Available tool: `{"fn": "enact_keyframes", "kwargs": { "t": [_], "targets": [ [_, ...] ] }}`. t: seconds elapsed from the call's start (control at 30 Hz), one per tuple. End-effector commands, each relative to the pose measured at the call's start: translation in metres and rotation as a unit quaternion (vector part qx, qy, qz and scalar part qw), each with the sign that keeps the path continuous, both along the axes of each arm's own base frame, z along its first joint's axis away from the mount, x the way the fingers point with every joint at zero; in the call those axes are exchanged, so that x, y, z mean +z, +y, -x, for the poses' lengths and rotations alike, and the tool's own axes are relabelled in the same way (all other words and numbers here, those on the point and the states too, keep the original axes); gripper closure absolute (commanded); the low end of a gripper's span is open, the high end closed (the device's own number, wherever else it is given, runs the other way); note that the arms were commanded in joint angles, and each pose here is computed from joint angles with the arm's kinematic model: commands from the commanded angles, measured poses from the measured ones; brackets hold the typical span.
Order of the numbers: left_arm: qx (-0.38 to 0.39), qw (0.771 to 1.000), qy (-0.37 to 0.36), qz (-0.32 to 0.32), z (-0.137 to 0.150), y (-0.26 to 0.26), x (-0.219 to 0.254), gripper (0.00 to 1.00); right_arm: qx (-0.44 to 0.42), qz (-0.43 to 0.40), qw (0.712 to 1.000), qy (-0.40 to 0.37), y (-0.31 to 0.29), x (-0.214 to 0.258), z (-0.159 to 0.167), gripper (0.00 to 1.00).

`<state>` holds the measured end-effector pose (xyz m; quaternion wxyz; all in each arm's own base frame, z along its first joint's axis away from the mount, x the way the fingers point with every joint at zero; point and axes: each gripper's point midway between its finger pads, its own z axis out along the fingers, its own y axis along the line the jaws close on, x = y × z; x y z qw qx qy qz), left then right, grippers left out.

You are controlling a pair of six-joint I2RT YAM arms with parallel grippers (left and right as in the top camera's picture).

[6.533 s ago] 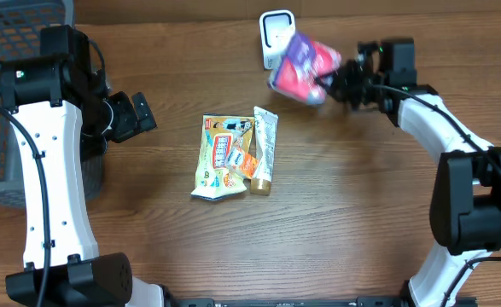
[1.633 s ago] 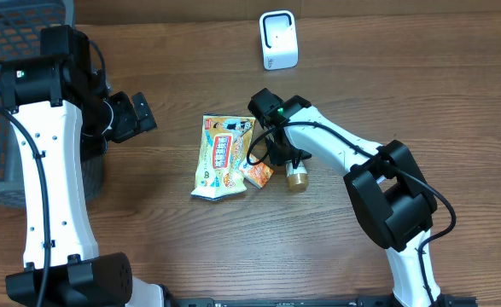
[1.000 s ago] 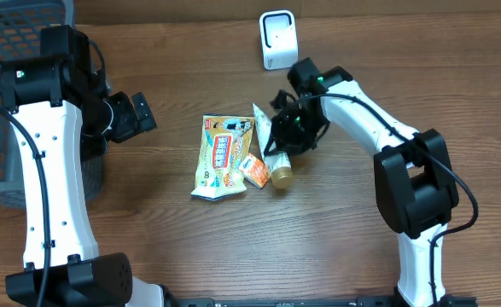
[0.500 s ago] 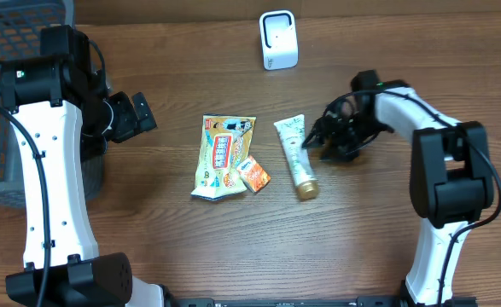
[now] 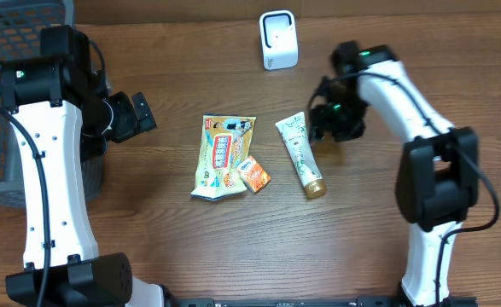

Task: Scan the item barcode
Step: 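Hold the white tube up against the white scanner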

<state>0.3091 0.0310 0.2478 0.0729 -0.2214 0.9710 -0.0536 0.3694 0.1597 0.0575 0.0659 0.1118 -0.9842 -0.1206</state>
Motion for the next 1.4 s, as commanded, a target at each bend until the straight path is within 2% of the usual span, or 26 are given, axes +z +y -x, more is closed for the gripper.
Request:
{"fn": "enact_keyframes", "kwargs": {
  "t": [0.0,0.07,0.17,0.27,0.43,0.47,0.5,0.57,0.67,0.73,0.8,0.93,1.1,1.2,1.37],
  "targets": [
    [-0.004,1.0,-0.002,-0.002,0.0,0.003,0.001,0.0,0.068,0.094,0.992,-0.053,0.009,0.0,-0.001,0.34],
    [-0.004,1.0,-0.002,-0.002,0.0,0.003,0.001,0.0,0.094,0.129,0.984,-0.073,0.021,-0.004,0.004,0.34],
    [-0.004,1.0,-0.002,-0.002,0.0,0.003,0.001,0.0,0.084,0.172,0.978,-0.085,0.026,-0.011,0.011,0.34],
    [-0.004,1.0,-0.002,-0.002,0.0,0.003,0.001,0.0,0.09,0.174,0.977,-0.082,0.032,-0.021,0.02,0.35],
    [-0.004,1.0,-0.002,-0.002,0.0,0.003,0.001,0.0,0.081,0.17,0.978,-0.092,0.027,-0.043,0.016,0.36],
    [-0.004,1.0,-0.002,-0.002,0.0,0.003,0.001,0.0,0.076,0.169,0.978,-0.095,0.025,-0.046,0.014,0.44],
    [-0.004,1.0,-0.002,-0.002,0.0,0.003,0.001,0.0,0.07,0.167,0.979,-0.098,0.022,-0.047,0.011,0.6],
    [-0.004,1.0,-0.002,-0.002,0.0,0.003,0.001,0.0,0.057,0.165,0.98,-0.099,0.02,-0.047,0.008,0.73],
    [-0.004,1.0,-0.002,-0.002,0.0,0.003,0.001,0.0,0.049,0.152,0.983,-0.095,0.021,-0.048,0.007,0.79],
    [-0.004,1.0,-0.002,-0.002,0.0,0.003,0.001,0.0,0.047,0.139,0.985,-0.092,0.025,-0.045,0.006,0.89],
    [-0.004,1.0,-0.002,-0.002,0.0,0.003,0.001,0.0,0.036,0.133,0.986,-0.094,0.028,-0.041,0.003,0.91],
    [-0.004,1.0,-0.002,-0.002,0.0,0.003,0.001,0.0,0.011,0.117,0.985,-0.128,0.039,-0.013,-0.021,0.96],
    [-0.004,1.0,-0.002,-0.002,0.0,0.003,0.001,0.0,-0.02,0.059,0.969,-0.238,0.061,0.049,-0.082,0.96],
    [-0.004,1.0,-0.002,-0.002,0.0,0.003,0.001,0.0,-0.056,-0.001,0.939,-0.341,0.084,0.087,-0.132,0.96],
    [-0.004,1.0,-0.002,-0.002,0.0,0.003,0.001,0.0,-0.083,-0.047,0.887,-0.452,0.1,0.13,-0.178,0.96]
  ]
}}
